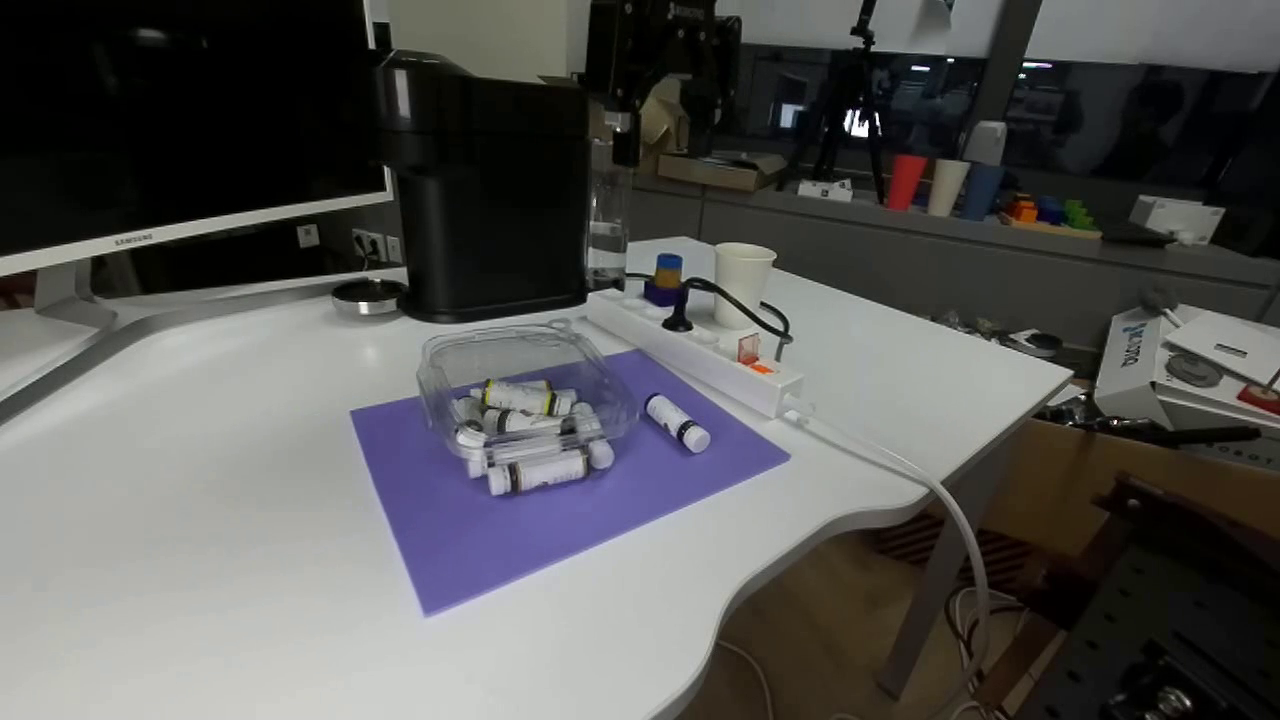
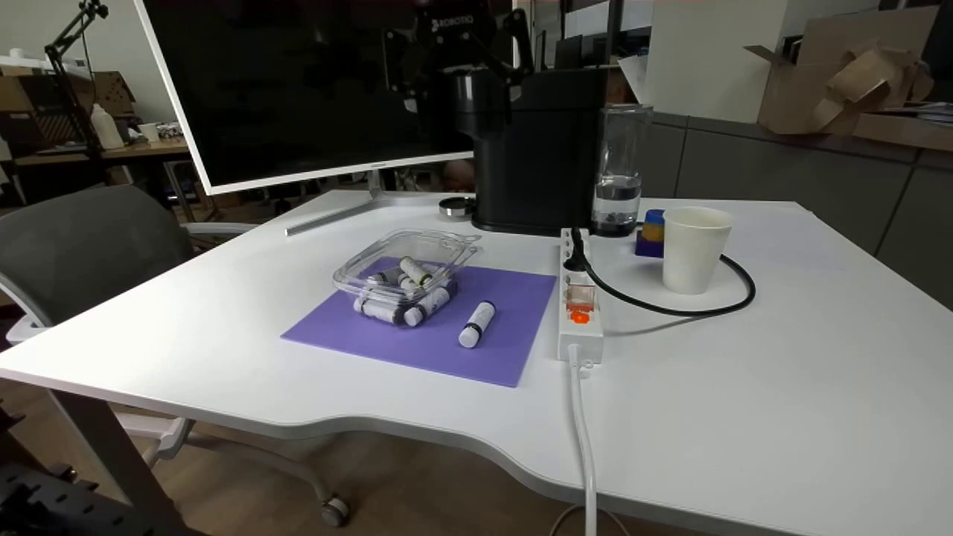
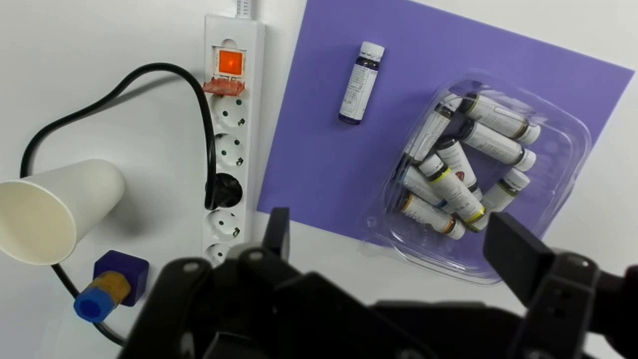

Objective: Open the lid of the clear container

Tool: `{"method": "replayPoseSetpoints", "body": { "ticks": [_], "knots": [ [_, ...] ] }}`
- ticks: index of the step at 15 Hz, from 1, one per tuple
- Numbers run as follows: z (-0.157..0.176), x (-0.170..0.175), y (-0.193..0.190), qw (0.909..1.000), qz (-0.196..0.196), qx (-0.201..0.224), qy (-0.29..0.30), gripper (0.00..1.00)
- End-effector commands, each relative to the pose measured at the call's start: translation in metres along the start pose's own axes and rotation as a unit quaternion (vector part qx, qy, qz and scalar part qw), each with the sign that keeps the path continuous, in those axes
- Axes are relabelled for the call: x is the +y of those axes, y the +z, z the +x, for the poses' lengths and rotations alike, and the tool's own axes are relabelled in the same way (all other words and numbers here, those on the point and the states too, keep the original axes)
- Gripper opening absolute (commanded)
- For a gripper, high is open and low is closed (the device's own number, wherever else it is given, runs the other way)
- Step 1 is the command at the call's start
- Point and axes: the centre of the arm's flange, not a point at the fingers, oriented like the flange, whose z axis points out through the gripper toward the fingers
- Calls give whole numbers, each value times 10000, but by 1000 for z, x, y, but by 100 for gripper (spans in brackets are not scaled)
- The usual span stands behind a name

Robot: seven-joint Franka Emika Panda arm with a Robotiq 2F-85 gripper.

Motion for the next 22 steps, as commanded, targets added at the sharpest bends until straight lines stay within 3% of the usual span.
{"method": "replayPoseSetpoints", "body": {
  "ticks": [1, 7, 14, 22],
  "knots": [
    [8, 4, 4, 10000, 12, -74, 9, 100],
    [35, 19, 20, 9997, 22, -210, 103, 100],
    [82, 41, 64, 9965, 155, -498, -649, 100],
    [134, 32, 123, 9750, 846, -1010, -1792, 100]
  ]
}}
